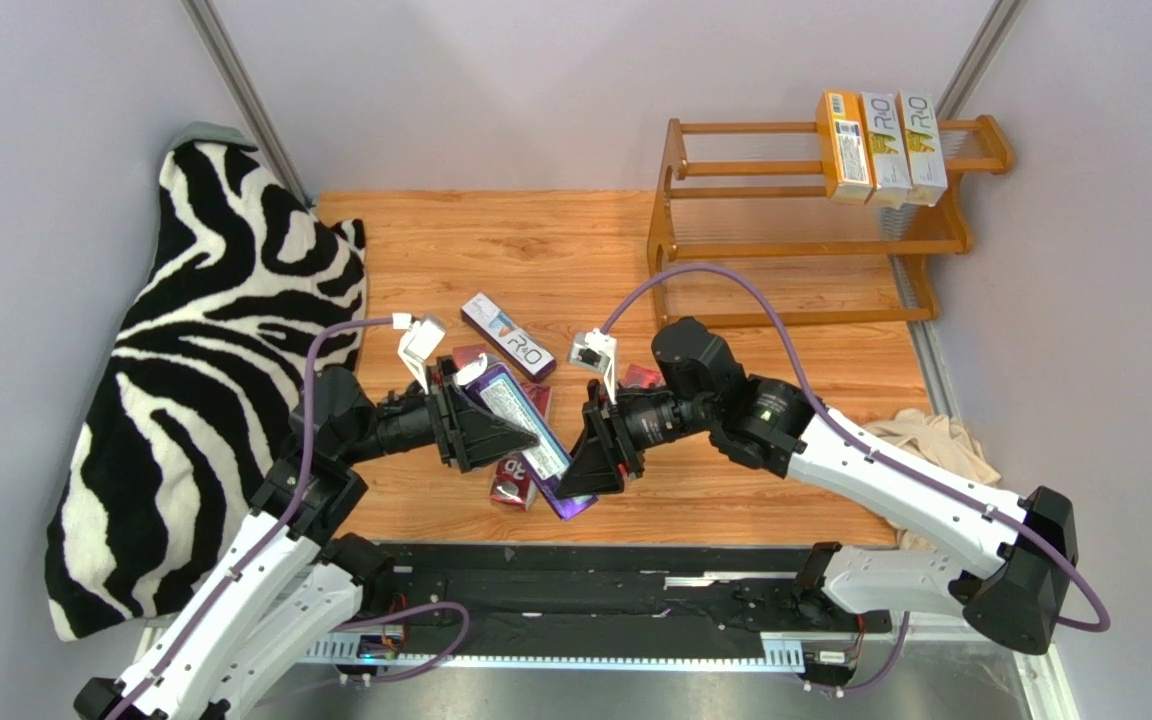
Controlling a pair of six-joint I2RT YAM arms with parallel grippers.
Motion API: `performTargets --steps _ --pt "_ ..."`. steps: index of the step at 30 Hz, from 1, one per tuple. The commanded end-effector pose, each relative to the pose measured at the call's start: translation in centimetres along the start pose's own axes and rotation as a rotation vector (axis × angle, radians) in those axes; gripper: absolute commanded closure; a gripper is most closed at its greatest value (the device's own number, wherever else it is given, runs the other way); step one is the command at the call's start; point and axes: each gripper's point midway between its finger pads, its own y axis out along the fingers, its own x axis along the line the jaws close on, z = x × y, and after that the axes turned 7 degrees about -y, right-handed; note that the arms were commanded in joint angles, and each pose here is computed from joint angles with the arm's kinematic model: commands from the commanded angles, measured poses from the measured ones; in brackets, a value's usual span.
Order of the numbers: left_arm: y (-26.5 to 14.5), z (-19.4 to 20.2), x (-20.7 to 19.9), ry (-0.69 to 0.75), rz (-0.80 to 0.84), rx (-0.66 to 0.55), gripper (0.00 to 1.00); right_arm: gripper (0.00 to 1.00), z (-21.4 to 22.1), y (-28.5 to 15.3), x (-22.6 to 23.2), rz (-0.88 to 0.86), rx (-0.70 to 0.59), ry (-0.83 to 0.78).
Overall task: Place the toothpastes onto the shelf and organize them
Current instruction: Pick up the toothpaste from the center of the board.
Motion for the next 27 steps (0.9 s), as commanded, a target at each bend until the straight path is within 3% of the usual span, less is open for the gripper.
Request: performTargets --steps 1,6,11,13,19,21,27 --pt "0.0 -1.0 -1.5 0.047 0.064 -0.031 0.38 0.57 -1.8 -0.5 1.3 -0.043 -0.053 -0.069" --pt "0.1 -1.1 -1.4 0.027 0.062 -0.039 0.5 0.48 -1.9 -0.8 0.3 0.03 -0.075 -0.059" --pt "0.2 -1.6 -1.0 -0.015 0.051 -0.091 0.58 0.13 -2.6 -2.0 -1.6 0.196 -0.174 -0.011" --pt "0.3 -2.0 -0.8 -0.035 0.057 -0.133 0.59 0.07 -4.0 -2.9 -1.1 0.208 -0.275 -0.017" --pt "0.4 -3.9 -0.7 -0.098 0.093 -0.268 0.6 0.03 -4.8 -4.8 -3.3 0.323 -0.524 0.14" --pt "0.2 -4.8 -0.8 -0.126 0.1 -0.326 0.6 0.02 -6.1 -6.3 -2.2 0.281 -0.656 0.167" --pt "-0.6 -7.1 -2.2 -0.084 0.129 -0.435 0.6 0.0 -5.0 -8.8 -2.0 0.223 -0.861 0.222"
